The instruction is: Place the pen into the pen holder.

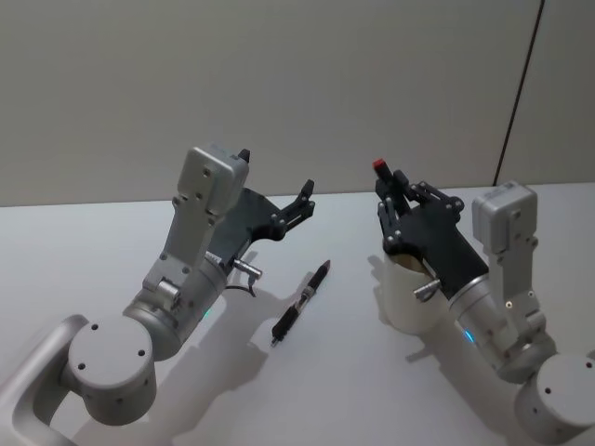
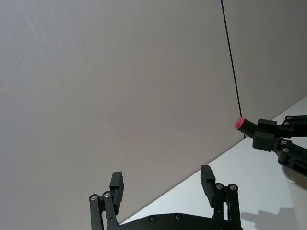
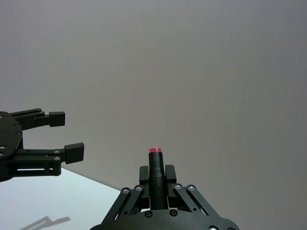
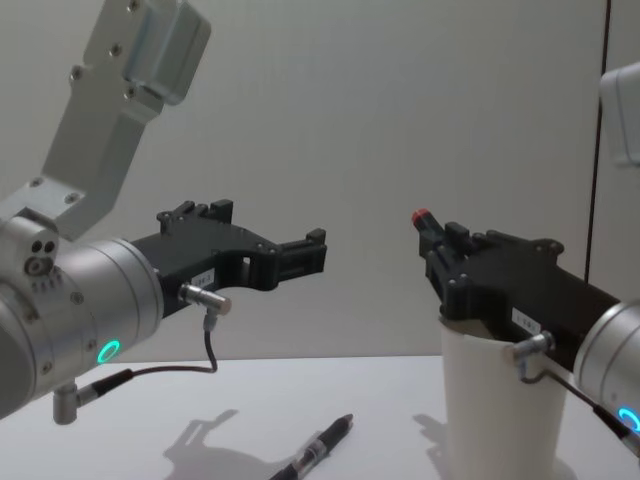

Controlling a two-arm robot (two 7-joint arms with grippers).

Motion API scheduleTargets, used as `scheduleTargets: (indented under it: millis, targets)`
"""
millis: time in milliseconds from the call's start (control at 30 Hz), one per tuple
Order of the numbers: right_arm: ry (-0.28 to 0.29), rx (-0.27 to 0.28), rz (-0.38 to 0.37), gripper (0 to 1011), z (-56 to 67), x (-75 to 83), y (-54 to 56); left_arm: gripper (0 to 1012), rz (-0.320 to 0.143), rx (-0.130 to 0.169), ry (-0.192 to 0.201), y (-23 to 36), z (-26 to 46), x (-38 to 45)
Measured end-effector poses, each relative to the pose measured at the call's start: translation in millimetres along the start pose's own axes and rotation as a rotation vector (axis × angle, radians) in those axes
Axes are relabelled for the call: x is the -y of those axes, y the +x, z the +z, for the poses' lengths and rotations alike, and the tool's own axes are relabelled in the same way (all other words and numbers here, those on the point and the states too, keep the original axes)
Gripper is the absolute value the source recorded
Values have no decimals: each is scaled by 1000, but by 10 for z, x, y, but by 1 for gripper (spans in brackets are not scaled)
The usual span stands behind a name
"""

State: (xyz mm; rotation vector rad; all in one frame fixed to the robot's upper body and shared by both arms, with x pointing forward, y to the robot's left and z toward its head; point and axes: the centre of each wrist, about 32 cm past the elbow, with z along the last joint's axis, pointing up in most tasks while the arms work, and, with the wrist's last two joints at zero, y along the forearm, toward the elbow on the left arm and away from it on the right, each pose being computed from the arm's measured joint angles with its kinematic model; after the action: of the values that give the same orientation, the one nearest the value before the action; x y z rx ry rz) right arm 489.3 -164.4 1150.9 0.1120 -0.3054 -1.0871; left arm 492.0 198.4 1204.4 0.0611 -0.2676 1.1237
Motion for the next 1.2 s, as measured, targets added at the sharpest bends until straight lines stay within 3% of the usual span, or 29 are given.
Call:
scheduleTargets:
  millis: [167, 1033, 1200]
  targets:
    - [-3, 2, -1, 190, -9, 9, 1, 1000, 0, 0, 0, 0, 0, 0]
    - [-8, 7, -4, 963, -26, 27, 2, 1000, 0, 0, 0, 0, 0, 0]
    - [-8, 9, -8, 1001, -10, 27, 38, 1000, 0, 0, 0, 0, 0, 0]
